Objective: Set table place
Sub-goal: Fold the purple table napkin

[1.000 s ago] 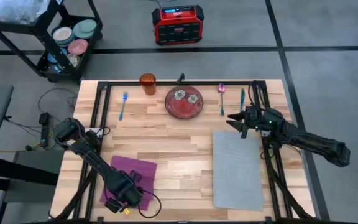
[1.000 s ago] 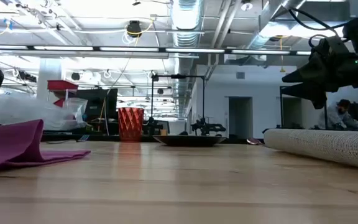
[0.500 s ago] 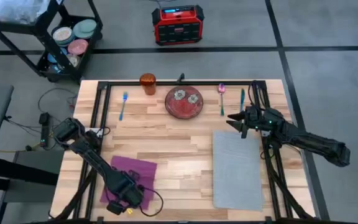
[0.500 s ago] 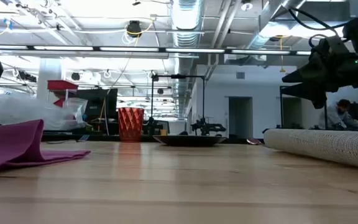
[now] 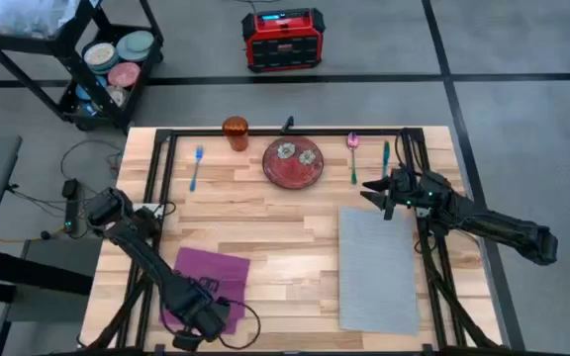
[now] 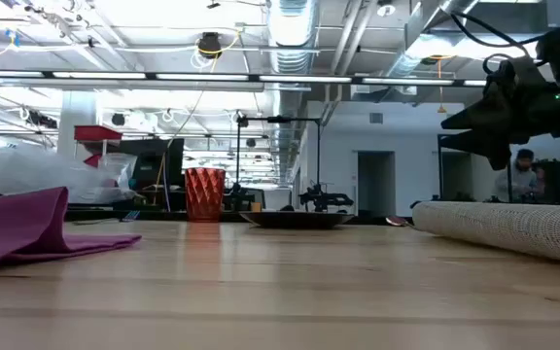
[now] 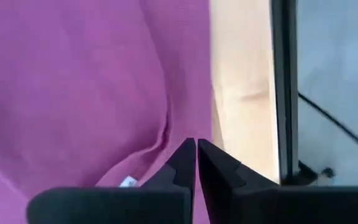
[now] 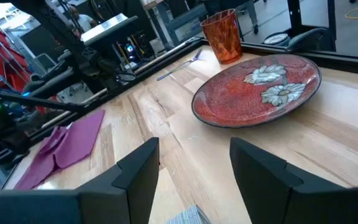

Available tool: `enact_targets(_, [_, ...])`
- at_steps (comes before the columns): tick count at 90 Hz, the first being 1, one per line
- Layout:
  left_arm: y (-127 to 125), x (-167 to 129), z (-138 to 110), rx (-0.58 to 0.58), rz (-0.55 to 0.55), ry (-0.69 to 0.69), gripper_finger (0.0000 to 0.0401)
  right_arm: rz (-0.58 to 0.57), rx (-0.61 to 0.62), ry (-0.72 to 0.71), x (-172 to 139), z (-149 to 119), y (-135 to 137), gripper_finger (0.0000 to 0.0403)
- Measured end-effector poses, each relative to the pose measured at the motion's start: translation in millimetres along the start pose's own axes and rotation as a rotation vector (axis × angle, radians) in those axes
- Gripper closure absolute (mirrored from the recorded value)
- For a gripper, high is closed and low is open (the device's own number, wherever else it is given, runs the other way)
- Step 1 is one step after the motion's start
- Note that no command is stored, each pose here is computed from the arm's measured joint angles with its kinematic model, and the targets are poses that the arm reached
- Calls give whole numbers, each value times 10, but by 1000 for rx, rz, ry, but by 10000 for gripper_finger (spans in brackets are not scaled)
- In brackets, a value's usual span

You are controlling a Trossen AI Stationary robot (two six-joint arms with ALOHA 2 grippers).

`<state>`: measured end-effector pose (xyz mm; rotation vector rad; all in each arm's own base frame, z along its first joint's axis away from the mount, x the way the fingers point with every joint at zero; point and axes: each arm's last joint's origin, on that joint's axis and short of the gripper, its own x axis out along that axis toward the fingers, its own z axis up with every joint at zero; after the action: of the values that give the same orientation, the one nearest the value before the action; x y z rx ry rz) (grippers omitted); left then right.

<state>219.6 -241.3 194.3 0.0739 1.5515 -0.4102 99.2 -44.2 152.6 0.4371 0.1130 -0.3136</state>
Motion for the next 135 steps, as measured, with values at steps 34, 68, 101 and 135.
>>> enact_targets(34, [118,90,-51,44,7,53,317,3,0,1,0,0,1,218])
enact_targets(68, [103,100,9,144,11,-21,293,3,0,1,0,0,1,218])
enact_targets(101, [152,250,-55,144,-16,-14,293,4,0,1,0,0,1,218])
enact_targets(135, [183,275,-86,145,1,8,293,3,1,1,0,0,1,218])
